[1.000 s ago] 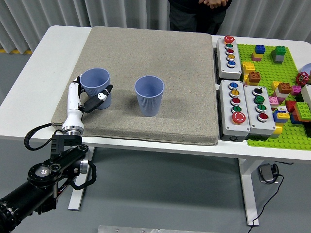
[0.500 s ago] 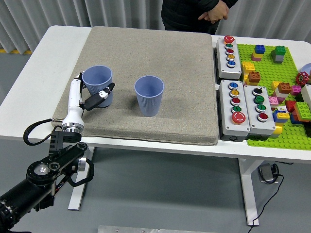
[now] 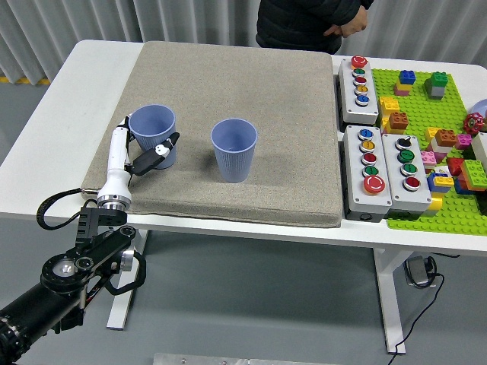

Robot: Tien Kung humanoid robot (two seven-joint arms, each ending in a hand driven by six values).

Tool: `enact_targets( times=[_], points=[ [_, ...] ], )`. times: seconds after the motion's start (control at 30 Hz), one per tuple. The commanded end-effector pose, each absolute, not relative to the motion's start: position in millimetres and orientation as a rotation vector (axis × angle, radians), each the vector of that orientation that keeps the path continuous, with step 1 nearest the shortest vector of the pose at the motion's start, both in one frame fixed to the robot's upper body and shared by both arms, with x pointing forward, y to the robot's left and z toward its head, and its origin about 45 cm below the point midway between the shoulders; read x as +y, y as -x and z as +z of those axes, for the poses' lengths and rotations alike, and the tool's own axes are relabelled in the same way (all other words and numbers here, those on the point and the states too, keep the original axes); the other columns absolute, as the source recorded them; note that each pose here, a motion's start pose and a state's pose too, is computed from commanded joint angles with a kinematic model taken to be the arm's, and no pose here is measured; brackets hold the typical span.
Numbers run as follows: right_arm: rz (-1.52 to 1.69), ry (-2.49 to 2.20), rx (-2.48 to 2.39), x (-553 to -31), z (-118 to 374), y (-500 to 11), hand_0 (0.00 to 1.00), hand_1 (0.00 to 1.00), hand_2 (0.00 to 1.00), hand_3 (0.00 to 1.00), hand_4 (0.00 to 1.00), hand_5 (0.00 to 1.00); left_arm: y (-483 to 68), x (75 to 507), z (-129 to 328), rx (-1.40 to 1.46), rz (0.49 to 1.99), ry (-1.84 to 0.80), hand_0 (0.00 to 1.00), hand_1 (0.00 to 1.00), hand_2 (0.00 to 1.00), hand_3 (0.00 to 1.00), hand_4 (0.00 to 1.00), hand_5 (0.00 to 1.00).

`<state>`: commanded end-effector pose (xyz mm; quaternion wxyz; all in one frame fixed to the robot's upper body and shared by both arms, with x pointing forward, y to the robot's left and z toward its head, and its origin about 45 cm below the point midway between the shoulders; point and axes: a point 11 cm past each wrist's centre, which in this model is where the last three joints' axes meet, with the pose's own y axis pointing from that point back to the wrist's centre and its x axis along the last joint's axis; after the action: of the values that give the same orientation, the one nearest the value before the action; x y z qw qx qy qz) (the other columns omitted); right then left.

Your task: Pick cup pour cup place

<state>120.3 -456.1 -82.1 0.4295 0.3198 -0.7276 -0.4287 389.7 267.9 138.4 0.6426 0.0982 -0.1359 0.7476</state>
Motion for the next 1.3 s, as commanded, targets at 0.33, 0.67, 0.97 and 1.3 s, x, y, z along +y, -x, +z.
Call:
enact_targets(
  times=[0.33,0.67,0.97,1.3],
  points=[
    [-1.070,-0.797,-1.817,-456.3,-82.1,-120.0,0.695,0.631,0.585,0.588,0.002,0.196,-389.5,265.8,138.4,-0.307,1.671,-0.229,0.790,0.808,0.946,0.932,0.913,0.394],
    [-1.070,-0.798,-1.818,-456.2,-81.9,-120.7,0.695,0.631,0.585,0.589,0.002,0.195,-391.0,264.7,138.1,-0.315,1.636,-0.254,0.812,0.828,0.996,0.998,0.942,0.413],
    [-1.070,-0.796,-1.812,-456.1,-82.6,-118.2,0.695,0.631,0.585,0.589,0.002,0.195,-389.3,264.9,135.5,-0.309,1.622,-0.267,0.865,0.899,0.998,0.998,0.953,0.409],
    [-1.069,-0.796,-1.808,-456.1,-82.9,-117.2,0.695,0.631,0.585,0.589,0.002,0.198,-384.6,264.6,135.9,-0.312,1.600,-0.268,0.893,0.928,0.998,0.998,0.964,0.420]
  ],
)
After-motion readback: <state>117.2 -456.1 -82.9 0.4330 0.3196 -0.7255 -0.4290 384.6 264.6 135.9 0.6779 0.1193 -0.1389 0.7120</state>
